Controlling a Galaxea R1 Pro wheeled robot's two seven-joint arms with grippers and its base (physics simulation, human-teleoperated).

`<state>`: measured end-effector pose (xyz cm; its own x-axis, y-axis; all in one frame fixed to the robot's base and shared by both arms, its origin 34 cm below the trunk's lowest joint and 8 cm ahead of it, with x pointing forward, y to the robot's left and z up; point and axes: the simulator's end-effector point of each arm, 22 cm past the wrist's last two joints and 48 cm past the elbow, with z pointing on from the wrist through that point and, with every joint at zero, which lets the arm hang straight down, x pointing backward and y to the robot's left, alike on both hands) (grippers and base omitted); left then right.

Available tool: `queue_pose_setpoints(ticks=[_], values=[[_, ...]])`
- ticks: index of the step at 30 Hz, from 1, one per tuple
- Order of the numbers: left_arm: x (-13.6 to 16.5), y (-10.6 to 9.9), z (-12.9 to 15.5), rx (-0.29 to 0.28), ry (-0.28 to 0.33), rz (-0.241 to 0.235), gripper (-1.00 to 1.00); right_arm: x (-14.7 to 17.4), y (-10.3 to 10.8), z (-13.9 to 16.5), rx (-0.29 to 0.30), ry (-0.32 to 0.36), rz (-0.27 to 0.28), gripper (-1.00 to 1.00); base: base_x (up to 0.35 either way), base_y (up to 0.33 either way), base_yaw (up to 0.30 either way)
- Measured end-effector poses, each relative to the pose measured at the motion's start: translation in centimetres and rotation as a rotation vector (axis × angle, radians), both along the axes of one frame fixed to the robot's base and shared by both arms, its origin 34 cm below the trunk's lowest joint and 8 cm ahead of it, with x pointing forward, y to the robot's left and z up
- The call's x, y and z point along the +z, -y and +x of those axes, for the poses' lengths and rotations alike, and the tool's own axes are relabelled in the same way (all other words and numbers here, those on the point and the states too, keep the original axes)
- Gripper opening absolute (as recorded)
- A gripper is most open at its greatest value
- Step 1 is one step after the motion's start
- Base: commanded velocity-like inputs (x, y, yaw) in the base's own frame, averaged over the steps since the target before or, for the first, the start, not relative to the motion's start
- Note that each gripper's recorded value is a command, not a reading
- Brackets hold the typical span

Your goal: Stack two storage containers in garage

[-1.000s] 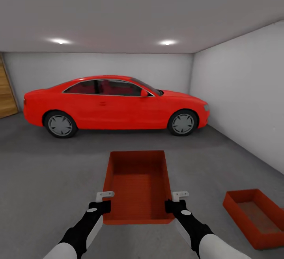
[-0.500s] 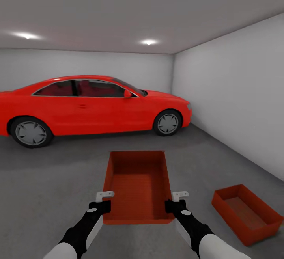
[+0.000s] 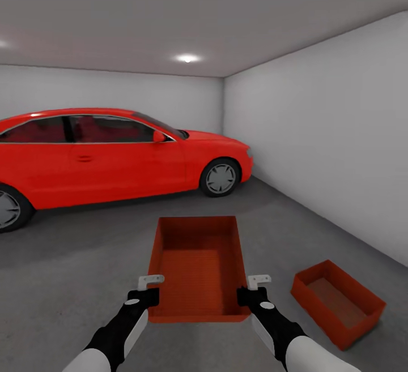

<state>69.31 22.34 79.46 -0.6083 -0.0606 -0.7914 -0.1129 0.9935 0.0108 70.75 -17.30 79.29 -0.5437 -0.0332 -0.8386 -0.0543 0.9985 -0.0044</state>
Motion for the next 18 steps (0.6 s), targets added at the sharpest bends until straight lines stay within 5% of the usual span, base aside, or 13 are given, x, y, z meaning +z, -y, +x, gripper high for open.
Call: queue_pose_setpoints(ticks=[18], values=[[-0.06, -0.01, -0.04, 0.0, -0.004, 0.0, -1.0, -0.07, -0.01, -0.04, 0.0, -0.004, 0.0, -1.0, 0.308, 0.2, -0.287]])
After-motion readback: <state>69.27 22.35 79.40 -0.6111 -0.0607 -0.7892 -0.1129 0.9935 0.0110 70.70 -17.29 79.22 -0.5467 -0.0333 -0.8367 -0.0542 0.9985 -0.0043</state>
